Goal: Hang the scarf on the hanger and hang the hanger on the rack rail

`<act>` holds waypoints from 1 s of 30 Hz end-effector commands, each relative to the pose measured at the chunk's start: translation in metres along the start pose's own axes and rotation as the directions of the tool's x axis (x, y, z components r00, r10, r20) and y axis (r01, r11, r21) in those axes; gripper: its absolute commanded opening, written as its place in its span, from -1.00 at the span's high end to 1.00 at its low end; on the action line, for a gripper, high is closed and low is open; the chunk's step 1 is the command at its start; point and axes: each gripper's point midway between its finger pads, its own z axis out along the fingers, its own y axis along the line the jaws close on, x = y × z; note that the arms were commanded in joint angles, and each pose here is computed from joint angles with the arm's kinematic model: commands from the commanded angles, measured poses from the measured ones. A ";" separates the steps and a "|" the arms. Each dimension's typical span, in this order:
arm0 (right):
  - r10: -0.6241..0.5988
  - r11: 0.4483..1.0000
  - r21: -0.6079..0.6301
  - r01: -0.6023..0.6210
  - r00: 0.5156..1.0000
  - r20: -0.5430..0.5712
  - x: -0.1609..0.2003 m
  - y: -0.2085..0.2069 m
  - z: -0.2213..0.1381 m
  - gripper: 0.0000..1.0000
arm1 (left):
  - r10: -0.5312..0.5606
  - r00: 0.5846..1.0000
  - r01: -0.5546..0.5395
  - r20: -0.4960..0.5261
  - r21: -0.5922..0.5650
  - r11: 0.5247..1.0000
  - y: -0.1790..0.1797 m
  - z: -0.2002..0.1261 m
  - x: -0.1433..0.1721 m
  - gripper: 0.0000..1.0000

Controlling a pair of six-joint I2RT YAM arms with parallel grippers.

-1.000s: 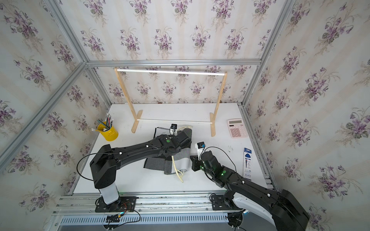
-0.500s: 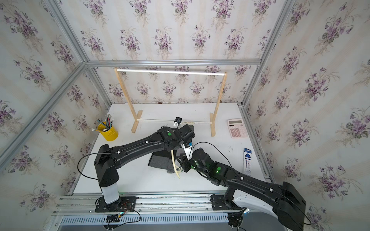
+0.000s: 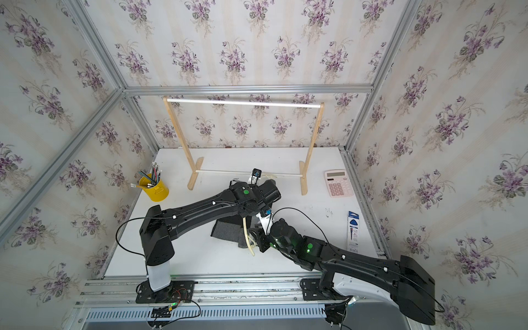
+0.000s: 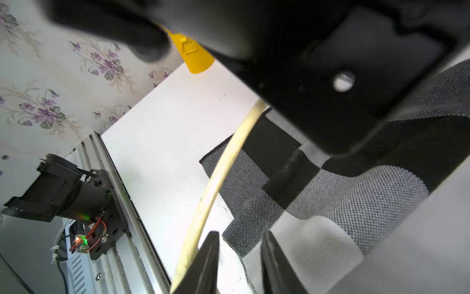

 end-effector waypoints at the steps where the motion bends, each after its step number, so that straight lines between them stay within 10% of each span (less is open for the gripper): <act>1: 0.027 0.999 0.033 -0.032 0.988 0.150 -0.030 0.001 -0.010 0.43 | -0.030 0.999 0.030 0.017 -0.017 0.999 0.000 0.000 -0.004 1.00; 17: -0.110 0.965 0.253 0.063 0.979 0.173 -0.023 0.033 0.016 0.25 | -0.081 0.996 0.081 -0.023 -0.008 0.997 -0.003 -0.005 -0.005 1.00; 30: -0.315 0.706 0.679 0.201 0.948 0.048 -0.021 0.024 0.026 0.29 | -0.084 0.996 0.084 -0.031 -0.002 0.996 -0.002 -0.005 -0.003 1.00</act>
